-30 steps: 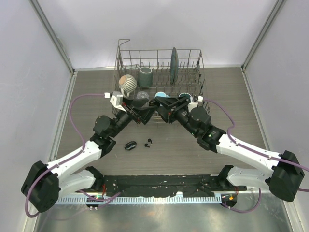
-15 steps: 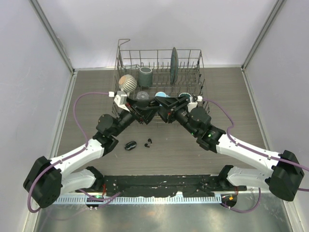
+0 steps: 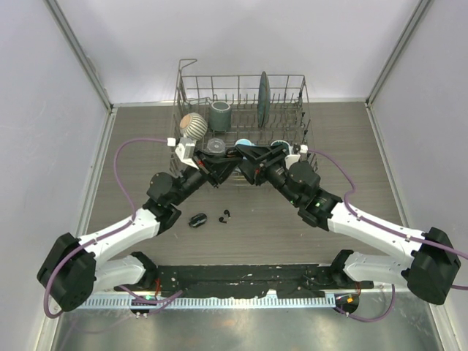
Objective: Insert the wireless bluetooth earbuds into the charging case
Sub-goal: Pick up the charging case at the center of the board.
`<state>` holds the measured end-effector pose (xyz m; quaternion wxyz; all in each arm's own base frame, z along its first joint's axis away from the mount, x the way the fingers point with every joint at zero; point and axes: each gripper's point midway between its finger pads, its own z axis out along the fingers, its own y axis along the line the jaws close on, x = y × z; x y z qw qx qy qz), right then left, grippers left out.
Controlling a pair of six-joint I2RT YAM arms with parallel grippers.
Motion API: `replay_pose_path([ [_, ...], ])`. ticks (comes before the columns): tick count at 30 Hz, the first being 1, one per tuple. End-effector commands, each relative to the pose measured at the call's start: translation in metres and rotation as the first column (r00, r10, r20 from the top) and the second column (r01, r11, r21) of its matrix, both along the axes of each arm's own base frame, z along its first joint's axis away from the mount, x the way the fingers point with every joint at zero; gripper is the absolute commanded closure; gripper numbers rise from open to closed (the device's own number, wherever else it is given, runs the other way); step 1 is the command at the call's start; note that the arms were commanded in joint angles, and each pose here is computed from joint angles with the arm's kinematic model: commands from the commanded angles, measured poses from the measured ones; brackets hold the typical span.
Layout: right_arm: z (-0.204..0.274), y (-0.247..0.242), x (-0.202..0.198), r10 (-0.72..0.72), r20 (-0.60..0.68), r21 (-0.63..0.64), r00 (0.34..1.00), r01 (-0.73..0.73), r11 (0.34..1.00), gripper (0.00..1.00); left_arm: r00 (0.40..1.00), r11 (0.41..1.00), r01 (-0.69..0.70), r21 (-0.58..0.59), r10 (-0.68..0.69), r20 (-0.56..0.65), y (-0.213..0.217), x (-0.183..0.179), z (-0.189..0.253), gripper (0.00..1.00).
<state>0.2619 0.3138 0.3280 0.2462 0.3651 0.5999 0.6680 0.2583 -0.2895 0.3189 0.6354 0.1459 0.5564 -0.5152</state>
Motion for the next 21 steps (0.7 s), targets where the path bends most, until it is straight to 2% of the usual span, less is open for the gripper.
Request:
replay_pose_path([
  [1, 0.02, -0.001, -0.011, 0.025, 0.093, 0.009, 0.995, -0.026, 1.0, 0.58, 0.998, 0.998, -0.018, -0.061, 0.022, 0.059, 0.005, -0.001, 0.027, 1.0],
  [2, 0.018, -0.003, -0.01, 0.015, 0.102, -0.005, 0.995, -0.015, 1.0, 0.52, 0.998, 0.998, -0.023, -0.052, 0.026, 0.059, 0.006, -0.001, 0.025, 1.0],
  [3, 0.018, -0.006, -0.011, 0.009, 0.114, -0.022, 0.993, -0.007, 1.0, 0.42, 0.998, 0.999, -0.028, -0.046, 0.03, 0.062, 0.007, -0.002, 0.024, 1.0],
  [6, 0.019, -0.014, -0.012, -0.004, 0.157, -0.124, 0.988, 0.024, 0.992, 0.34, 0.996, 0.999, -0.038, -0.028, 0.04, 0.077, 0.012, -0.006, 0.023, 1.0],
  [9, 0.021, -0.02, -0.011, -0.002, 0.195, -0.234, 0.981, 0.048, 0.971, 0.31, 0.996, 0.999, -0.032, 0.0, 0.032, 0.089, 0.013, -0.01, 0.022, 1.0],
  [12, 0.024, -0.02, -0.012, 0.025, 0.216, -0.288, 0.976, 0.039, 0.957, 0.31, 0.995, 1.0, -0.001, 0.019, -0.001, 0.098, 0.011, -0.016, 0.023, 1.0],
  [17, 0.024, -0.011, -0.014, 0.095, 0.205, -0.266, 0.974, -0.038, 0.963, 0.31, 0.992, 0.997, 0.068, 0.042, -0.072, 0.099, 0.002, -0.024, 0.023, 1.0],
  [21, 0.022, 0.0, -0.013, 0.133, 0.173, -0.234, 0.976, -0.091, 0.968, 0.31, 0.992, 0.997, 0.061, 0.053, -0.067, 0.108, 0.002, -0.024, 0.022, 1.0],
])
